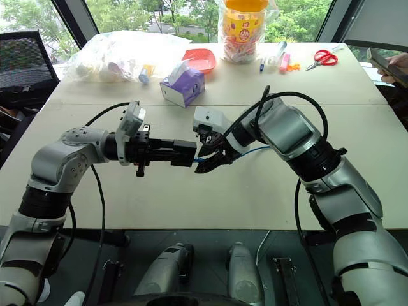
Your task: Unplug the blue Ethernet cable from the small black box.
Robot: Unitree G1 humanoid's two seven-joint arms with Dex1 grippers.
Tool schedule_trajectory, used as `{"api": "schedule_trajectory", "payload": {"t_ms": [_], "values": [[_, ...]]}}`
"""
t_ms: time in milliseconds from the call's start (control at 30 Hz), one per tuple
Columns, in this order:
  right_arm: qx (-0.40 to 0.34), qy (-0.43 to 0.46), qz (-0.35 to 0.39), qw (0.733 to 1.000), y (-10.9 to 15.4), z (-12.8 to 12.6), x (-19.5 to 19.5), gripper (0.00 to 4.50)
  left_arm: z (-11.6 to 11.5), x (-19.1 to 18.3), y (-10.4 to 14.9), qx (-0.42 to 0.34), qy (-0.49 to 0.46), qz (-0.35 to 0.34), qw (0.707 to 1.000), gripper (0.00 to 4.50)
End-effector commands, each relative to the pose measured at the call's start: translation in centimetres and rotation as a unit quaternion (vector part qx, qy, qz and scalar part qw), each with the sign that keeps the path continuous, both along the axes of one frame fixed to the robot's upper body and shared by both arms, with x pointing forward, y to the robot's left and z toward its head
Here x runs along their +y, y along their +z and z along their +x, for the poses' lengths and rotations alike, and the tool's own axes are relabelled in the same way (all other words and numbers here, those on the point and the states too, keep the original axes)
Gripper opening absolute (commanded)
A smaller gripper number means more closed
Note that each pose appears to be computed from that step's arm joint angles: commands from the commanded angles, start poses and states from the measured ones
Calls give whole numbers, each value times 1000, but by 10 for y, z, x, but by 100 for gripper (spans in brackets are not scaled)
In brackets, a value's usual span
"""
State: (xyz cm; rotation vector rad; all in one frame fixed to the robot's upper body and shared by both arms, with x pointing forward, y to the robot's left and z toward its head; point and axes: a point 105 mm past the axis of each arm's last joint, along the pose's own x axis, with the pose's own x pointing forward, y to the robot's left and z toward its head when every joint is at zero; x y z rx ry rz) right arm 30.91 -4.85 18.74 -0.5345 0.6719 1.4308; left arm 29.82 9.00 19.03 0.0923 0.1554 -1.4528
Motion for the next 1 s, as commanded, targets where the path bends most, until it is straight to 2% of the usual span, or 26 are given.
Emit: {"api": "schedule_trajectory", "payload": {"t_ms": [33, 367, 467, 567, 600, 867, 1000], "values": [[-10, 10, 8, 1000, 13, -2, 5, 270, -3, -1, 6, -21, -8, -5, 1000, 47], [-8, 12, 8, 1000, 13, -3, 7, 270, -3, -2, 6, -22, -9, -6, 1000, 47], [-8, 12, 7, 1000, 13, -3, 8, 188, -3, -2, 6, -23, -9, -6, 1000, 47], [-5, 10, 8, 1000, 13, -3, 9, 38, -3, -2, 5, -23, -10, -6, 1000, 47], [-5, 10, 8, 1000, 13, -3, 9, 4, -3, -2, 5, -23, -11, -5, 1000, 47], [-1, 4, 5, 1000, 11, -2, 7, 4, -4, -2, 4, -26, -12, 0, 1000, 47], [2, -27, -8, 1000, 1, 7, -9, 4, -5, 2, 3, -35, -10, 9, 999, 47]]}}
